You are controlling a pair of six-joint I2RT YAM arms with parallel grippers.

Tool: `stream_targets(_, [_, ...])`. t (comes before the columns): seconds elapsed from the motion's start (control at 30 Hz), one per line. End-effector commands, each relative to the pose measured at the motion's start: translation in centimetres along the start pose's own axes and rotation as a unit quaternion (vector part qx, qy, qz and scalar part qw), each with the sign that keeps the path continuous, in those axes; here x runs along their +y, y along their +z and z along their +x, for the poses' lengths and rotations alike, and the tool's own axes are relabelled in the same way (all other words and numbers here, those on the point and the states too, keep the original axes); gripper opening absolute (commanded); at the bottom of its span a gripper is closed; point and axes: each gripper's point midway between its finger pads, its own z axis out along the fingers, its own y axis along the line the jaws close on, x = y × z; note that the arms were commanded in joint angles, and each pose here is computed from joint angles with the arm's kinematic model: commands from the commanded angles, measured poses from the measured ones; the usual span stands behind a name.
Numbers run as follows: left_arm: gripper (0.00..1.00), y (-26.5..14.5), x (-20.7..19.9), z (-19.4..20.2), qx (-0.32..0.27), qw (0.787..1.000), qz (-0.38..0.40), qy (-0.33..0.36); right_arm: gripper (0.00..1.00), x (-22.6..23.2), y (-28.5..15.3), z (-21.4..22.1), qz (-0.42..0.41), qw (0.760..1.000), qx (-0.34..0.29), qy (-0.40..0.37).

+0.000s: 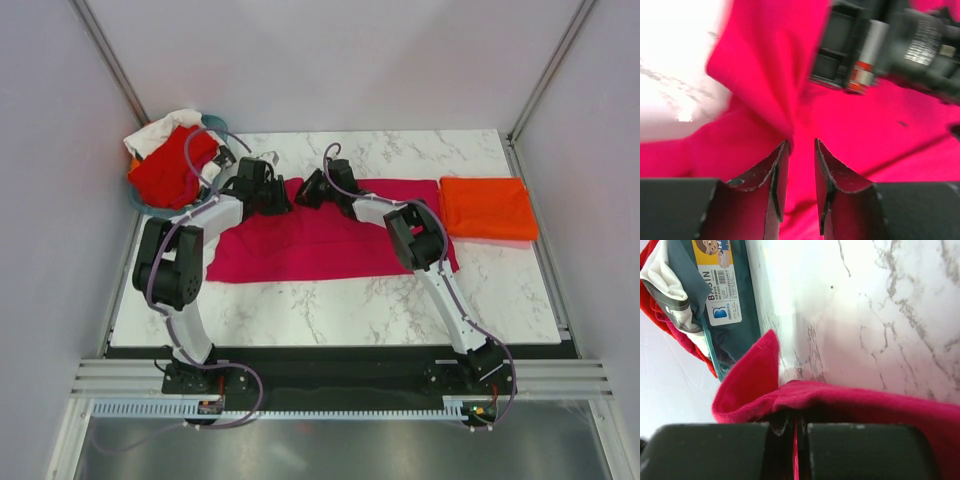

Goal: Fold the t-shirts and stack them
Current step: Fold the tshirt

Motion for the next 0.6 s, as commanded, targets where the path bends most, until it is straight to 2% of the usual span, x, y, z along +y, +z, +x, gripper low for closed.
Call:
stream_targets(0.0, [0.33,-2.2,-3.0,-2.1,-0.047,0.996,0.07,0.006,0.0,-2.3,0.1,0.6,0.029,1.0,-0.001,0.007])
stream_targets(0.1, [0.36,-3.1,-2.5,-1.5,-0.062,0.996,0.06,-0.005,0.0,-2.1,0.1,0.6,0.027,1.0,-0.003,0.004])
stream_targets(0.13, [0.38,-4.1,-2.7,-2.4,-0.088,0.994,0.061,-0.002,0.0,-2.2,0.1,0.7,0.028,1.0,-0.002,0.003])
stream_targets(0.23, [0.5,-5.4,-1.6,-4.8,-0.12,0.992,0.041,-0.018,0.0,-2.1,-0.1,0.8,0.028,1.0,0.0,0.003])
stream_targets(0.3, [0.55,-5.1,0.1,-5.1,-0.102,0.994,0.022,-0.04,0.0,-2.0,-0.2,0.7,0.028,1.0,0.0,0.002])
stream_targets(0.33, [0.56,-5.4,0.1,-6.6,-0.11,0.993,0.018,-0.04,0.0,-2.1,-0.2,0.8,0.028,1.0,0.0,0.001])
stream_targets(0.37, [0.59,-4.6,2.0,-5.8,-0.088,0.995,-0.019,-0.048,0.0,-1.9,-0.2,0.7,0.026,1.0,-0.001,0.0])
stream_targets(0.5, [0.69,-4.4,5.0,-6.9,-0.099,0.99,-0.081,-0.067,0.0,-1.6,-0.3,0.7,0.025,1.0,0.0,-0.002])
stream_targets(0.57, [0.69,-4.3,6.7,-7.3,-0.101,0.987,-0.093,-0.088,0.0,-1.7,-0.3,0.7,0.024,1.0,0.001,-0.001])
